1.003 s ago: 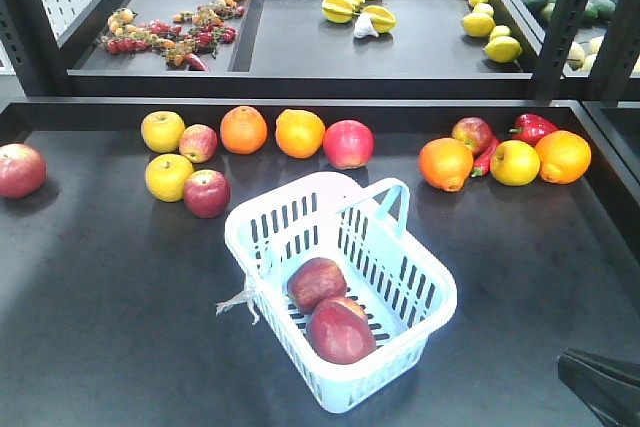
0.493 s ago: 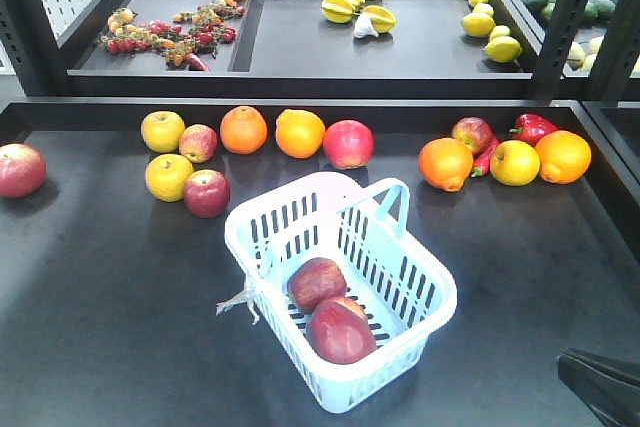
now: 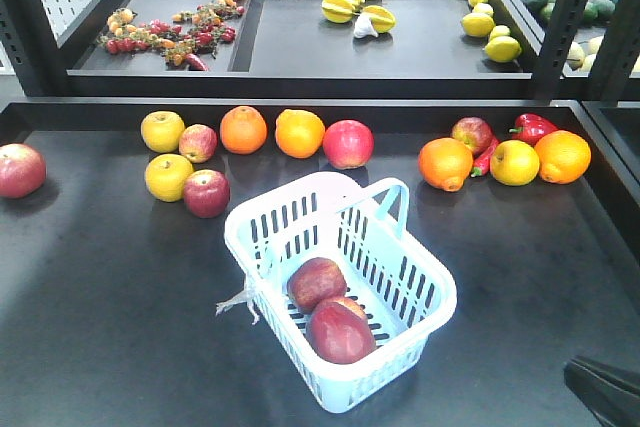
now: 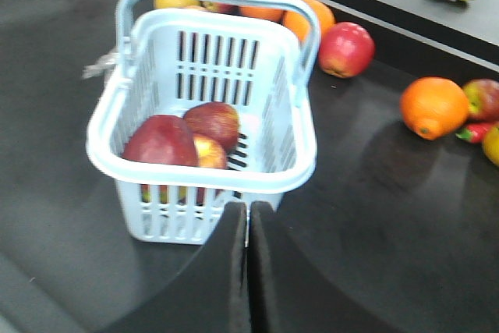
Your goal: Pick three apples into basket with both arms
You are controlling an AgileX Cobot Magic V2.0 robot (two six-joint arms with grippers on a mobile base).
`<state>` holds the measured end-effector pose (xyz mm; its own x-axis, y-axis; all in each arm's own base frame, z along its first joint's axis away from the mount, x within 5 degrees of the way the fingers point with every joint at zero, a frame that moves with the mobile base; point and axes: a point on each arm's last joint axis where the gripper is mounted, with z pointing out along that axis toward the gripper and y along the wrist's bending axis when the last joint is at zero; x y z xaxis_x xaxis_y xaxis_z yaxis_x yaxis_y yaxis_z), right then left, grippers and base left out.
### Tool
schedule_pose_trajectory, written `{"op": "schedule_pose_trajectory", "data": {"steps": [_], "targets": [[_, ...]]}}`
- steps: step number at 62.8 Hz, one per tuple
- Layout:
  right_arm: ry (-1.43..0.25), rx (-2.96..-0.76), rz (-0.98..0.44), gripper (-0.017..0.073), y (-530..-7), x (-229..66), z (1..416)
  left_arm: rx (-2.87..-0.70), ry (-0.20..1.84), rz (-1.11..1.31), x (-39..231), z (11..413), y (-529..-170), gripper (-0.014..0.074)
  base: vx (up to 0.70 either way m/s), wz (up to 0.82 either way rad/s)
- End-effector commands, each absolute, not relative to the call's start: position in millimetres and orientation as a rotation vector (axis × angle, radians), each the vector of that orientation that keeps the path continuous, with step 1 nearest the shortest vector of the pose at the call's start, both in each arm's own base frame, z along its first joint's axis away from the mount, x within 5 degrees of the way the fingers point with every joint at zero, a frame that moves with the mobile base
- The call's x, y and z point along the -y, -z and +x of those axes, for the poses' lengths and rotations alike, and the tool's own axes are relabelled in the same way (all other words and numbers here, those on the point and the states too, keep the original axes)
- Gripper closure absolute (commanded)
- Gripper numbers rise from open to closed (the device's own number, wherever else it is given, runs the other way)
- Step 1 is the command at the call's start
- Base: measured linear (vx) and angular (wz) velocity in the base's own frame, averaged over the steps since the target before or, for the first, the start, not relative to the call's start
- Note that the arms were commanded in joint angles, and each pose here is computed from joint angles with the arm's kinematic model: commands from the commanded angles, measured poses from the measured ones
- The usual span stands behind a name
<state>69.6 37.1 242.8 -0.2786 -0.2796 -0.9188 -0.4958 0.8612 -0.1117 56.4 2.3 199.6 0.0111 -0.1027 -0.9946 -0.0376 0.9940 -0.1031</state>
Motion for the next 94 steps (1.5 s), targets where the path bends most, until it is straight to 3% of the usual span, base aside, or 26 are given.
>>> {"op": "schedule_pose_trajectory", "data": {"steps": [1, 19, 31, 53, 94], "targets": [[-0.227, -1.783, -0.408, 0.0564, -243, -30, 72, -1.5, 0.057, -0.11, -2, 56, -199, 0.06, 0.0, 0.0], [-0.226, -1.747, -0.107, 0.0564, -196, -14, 64, -1.5, 0.057, -0.11, -2, 56, -199, 0.06, 0.0, 0.0], [-0.126, -1.644, 0.024, 0.0564, -188, -4, 58, -1.5, 0.057, -0.11, -2, 56, -199, 0.06, 0.0, 0.0], [-0.056, -1.507, 0.023, 0.0564, -199, -1, 56, -1.5, 0.057, -0.11, -2, 56, -199, 0.06, 0.0, 0.0], [-0.014, -1.492, -0.016, 0.0564, -201, -1, 56, -1.5, 0.057, -0.11, -2, 56, -199, 0.06, 0.0, 0.0]]}}
